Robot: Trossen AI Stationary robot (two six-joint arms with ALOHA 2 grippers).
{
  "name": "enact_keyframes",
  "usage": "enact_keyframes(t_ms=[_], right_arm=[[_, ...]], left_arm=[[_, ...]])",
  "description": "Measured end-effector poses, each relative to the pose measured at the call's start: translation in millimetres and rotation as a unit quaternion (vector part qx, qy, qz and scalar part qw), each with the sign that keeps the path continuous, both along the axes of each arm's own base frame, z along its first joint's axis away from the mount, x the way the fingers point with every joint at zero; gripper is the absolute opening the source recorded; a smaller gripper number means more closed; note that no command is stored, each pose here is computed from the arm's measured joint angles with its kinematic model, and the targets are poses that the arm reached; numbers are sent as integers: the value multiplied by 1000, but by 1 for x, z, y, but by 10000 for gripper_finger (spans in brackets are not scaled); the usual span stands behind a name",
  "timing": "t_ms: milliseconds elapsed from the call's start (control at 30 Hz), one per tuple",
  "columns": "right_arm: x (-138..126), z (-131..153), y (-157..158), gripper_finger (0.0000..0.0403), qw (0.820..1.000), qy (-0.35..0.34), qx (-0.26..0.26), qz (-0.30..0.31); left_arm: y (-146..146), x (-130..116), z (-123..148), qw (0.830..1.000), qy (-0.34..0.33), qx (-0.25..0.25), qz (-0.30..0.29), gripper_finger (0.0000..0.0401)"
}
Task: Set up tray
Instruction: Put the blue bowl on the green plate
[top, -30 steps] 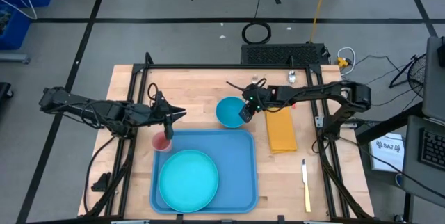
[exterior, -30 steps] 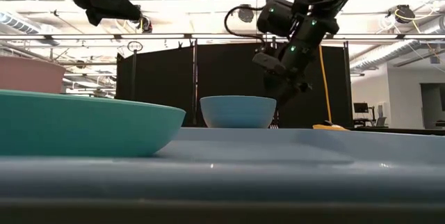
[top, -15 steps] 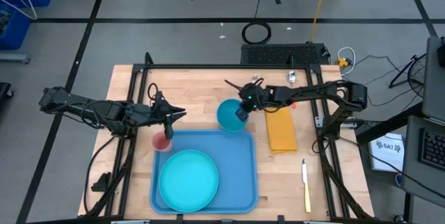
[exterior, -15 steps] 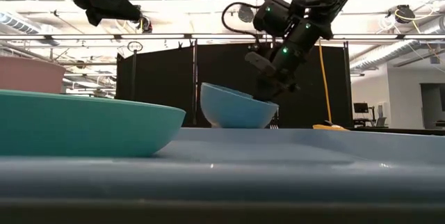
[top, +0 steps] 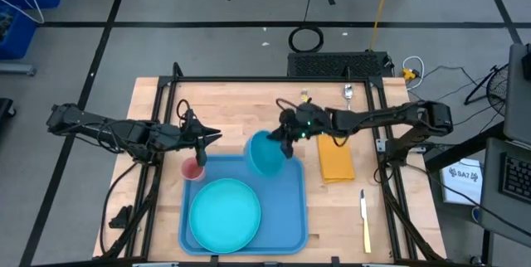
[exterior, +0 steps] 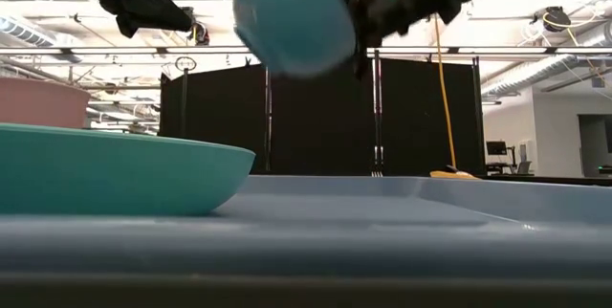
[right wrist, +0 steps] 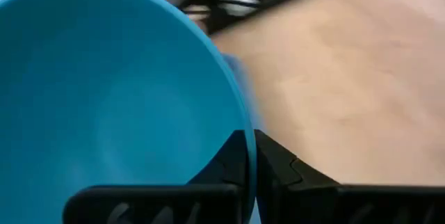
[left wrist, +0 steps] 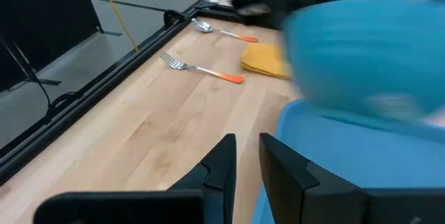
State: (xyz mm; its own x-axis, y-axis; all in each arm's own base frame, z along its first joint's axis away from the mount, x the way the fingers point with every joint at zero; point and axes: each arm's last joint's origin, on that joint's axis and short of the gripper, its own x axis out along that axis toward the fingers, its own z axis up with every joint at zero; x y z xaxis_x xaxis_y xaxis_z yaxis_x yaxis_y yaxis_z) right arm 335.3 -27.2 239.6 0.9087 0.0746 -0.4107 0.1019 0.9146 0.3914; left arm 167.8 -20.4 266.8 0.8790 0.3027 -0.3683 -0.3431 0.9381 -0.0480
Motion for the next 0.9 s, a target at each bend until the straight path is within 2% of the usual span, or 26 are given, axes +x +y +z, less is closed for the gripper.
enact_keyframes(t_ms=[100,267,367,567,700,900], right_arm=[[2,1,25,1,999,-10,2,36],[15,4,56,1,998,1,-8,56],[37,10,72,1,996,-7,-20,82],[88,-3,99,1,983,62,-62,159],[118,-20,103,1,978,94,-80,169],[146,-37,113,0,974,87,-84,192]], left_arm=[[0,0,1,1000,-7,4,4,67],[1,2,9,999,-32,23,14,67],[1,3,12,998,-48,27,16,67],[2,3,13,998,-53,22,20,67],[2,3,13,998,-53,19,19,67],[2,3,12,998,-49,18,18,67]])
